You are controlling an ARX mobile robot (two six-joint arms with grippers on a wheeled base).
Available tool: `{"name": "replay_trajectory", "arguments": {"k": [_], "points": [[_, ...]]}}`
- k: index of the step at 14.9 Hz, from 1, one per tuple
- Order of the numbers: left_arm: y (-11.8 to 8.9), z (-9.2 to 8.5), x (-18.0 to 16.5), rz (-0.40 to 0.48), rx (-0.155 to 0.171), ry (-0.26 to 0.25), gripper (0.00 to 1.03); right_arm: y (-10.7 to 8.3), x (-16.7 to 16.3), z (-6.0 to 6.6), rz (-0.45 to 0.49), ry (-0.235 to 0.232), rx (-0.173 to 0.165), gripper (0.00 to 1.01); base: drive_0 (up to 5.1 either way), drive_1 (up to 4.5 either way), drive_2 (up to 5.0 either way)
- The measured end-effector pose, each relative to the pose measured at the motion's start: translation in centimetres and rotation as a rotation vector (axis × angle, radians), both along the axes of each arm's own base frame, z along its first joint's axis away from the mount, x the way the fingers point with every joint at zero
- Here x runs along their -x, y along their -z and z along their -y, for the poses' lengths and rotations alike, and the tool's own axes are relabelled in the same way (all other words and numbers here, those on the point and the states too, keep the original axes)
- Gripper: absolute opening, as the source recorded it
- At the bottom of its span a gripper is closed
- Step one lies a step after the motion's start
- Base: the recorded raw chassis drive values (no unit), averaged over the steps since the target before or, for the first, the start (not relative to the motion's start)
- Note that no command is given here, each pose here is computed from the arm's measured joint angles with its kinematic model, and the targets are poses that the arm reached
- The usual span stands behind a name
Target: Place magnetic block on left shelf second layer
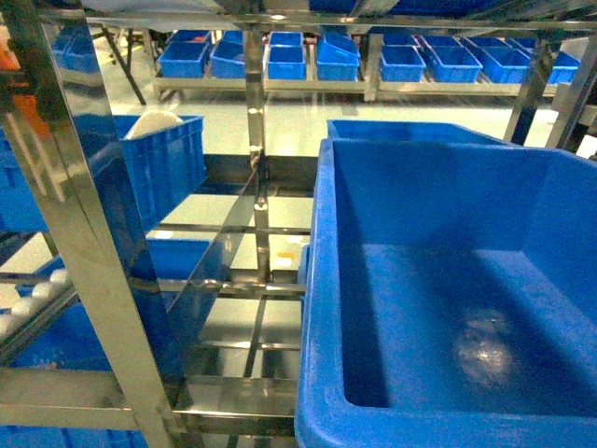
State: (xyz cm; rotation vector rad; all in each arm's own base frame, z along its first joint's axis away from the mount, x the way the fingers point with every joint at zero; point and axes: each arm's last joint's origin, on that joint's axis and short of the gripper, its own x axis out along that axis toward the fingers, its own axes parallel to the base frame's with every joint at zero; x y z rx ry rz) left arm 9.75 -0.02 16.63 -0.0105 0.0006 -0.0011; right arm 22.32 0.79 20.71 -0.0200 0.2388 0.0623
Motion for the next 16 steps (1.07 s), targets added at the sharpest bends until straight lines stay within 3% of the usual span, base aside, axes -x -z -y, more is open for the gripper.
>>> {"name": "replay_trajectory", "arguments": {"k": [2,4,6,8,12,14,16], "points": [[0.0,0.0,0.0,-0.001,0.0,0.0,0.98,-0.2,-0.7,-0.2,-0.038,-0.027,-0.033,0.33,0.0,0.0,0.0],[0.0,0.0,0.0,-0.001,0.0,0.0,0.98,-0.5,-2.7,-1.4,-0.039,-0.079,0.0,0.33,0.0,0.0,0.0],[0.0,0.0,0.0,-0.001,0.0,0.0,0.98,1.6,-4.4,-2.9,-0.149,-0.16,0.009,0.33,0.0,0.0,0.0],[0.0,0.0,0.0,-0.001,0.0,0.0,0.98,2.8,-6.0,-3.5,-0.207,-0.193,0.006,0.33,0.0,0.0,0.0],[0.0,0.0,0.0,-0.001,0.0,0.0,0.98,4.2,-8.0,-4.0,-0.268,-0.202,-0.02,0.33,0.0,0.0,0.0],[0.0,0.0,0.0,-0.001,0.0,0.0,0.98,6.3,-10.3,-4.4,-0.315,-0.173,-0.046,0.33,0.0,0.0,0.0],[0.0,0.0,0.0,0.0,0.0,0.0,0.98,7.9,-12.6,-4.7,-0.325,-0.144,-0.04,0.33,0.0,0.0,0.0]]}}
